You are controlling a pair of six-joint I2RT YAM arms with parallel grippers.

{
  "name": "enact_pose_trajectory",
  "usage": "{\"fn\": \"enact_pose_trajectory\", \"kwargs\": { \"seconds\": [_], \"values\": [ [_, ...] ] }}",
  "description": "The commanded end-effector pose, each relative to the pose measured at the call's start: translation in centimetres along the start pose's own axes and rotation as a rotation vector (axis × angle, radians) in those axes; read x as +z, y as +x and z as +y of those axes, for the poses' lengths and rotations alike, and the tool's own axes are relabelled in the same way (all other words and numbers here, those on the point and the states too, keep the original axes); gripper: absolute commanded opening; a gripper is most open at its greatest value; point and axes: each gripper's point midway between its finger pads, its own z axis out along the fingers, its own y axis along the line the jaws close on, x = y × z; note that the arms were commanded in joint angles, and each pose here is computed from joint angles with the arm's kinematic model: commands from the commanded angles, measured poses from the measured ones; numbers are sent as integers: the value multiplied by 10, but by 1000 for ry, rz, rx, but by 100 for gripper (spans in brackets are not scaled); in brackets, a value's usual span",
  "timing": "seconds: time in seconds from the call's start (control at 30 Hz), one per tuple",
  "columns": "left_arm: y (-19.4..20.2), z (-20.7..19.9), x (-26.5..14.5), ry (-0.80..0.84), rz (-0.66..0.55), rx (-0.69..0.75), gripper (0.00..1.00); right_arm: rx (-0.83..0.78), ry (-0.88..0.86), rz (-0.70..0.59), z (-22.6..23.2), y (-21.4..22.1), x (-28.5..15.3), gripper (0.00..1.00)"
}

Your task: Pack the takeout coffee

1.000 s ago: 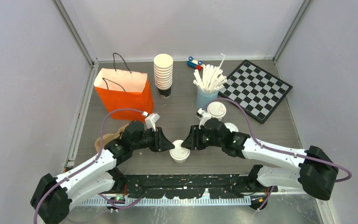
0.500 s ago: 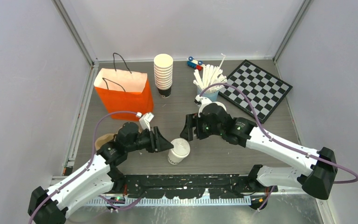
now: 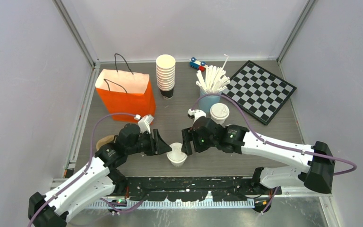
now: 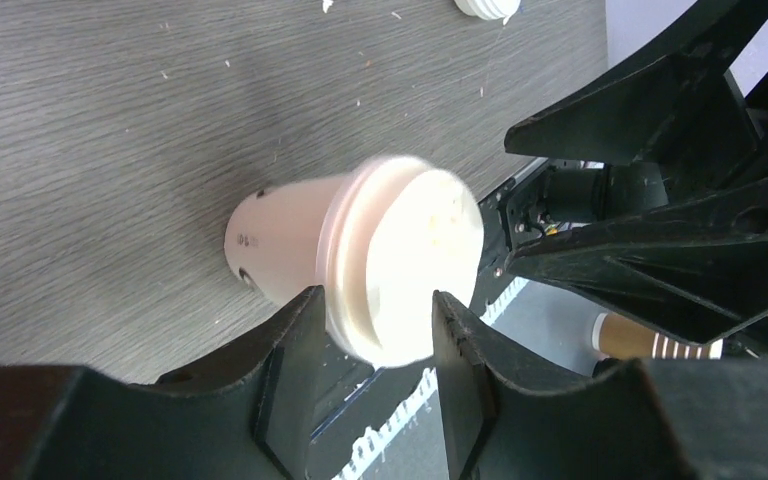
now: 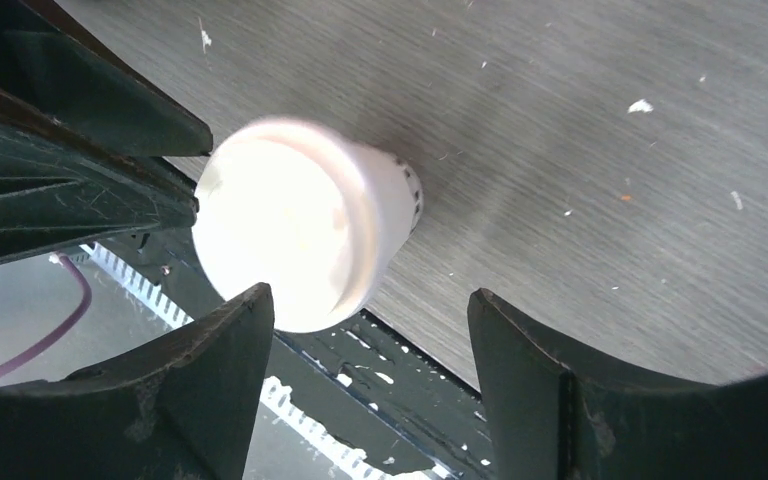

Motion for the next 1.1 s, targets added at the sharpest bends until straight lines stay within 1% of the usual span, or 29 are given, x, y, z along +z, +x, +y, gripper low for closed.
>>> {"fn": "enact_pose_trajectory", "kwargs": {
  "seconds": [0.0, 0.17, 0.33, 0.5, 0.57, 0.6, 0.67, 0.73, 0.83, 0.9, 1.0, 1.07],
  "values": [
    [-7, -5, -12, -13, -20, 45, 46, 48, -5, -58, 20, -13, -1, 74],
    [-1, 6, -12, -58, 5, 69, 47, 66, -6, -66, 22, -10, 8, 72],
    [-5, 1, -9, -32, -12, 81, 47, 56, -38, -113, 31, -22, 10, 66],
    [-10, -3, -2, -17, -10, 81, 45, 38, -6, -128, 29, -28, 18, 61],
    [-9, -3, 1, -14, 2, 76, 42, 28, 27, -123, 22, -25, 25, 55],
    [-7, 0, 3, -19, 8, 71, 40, 29, 41, -118, 18, -22, 30, 50],
    [0, 11, 7, -51, 30, 55, 35, 35, 57, -102, 12, -14, 37, 46],
    [10, 29, 9, -121, 55, 18, 29, 48, 76, -83, 5, -4, 43, 44],
    [28, 44, 13, -154, 120, -15, 26, 68, 104, -71, -8, 9, 49, 43],
    [32, 40, 13, -129, 136, -26, 26, 69, 109, -70, -10, 13, 50, 43],
    [12, 19, 5, -79, 66, 19, 27, 61, 87, -95, -1, -1, 41, 47],
    [-11, 1, -6, -61, 4, 82, 30, 48, 77, -122, 7, -16, 30, 53]
  ]
}}
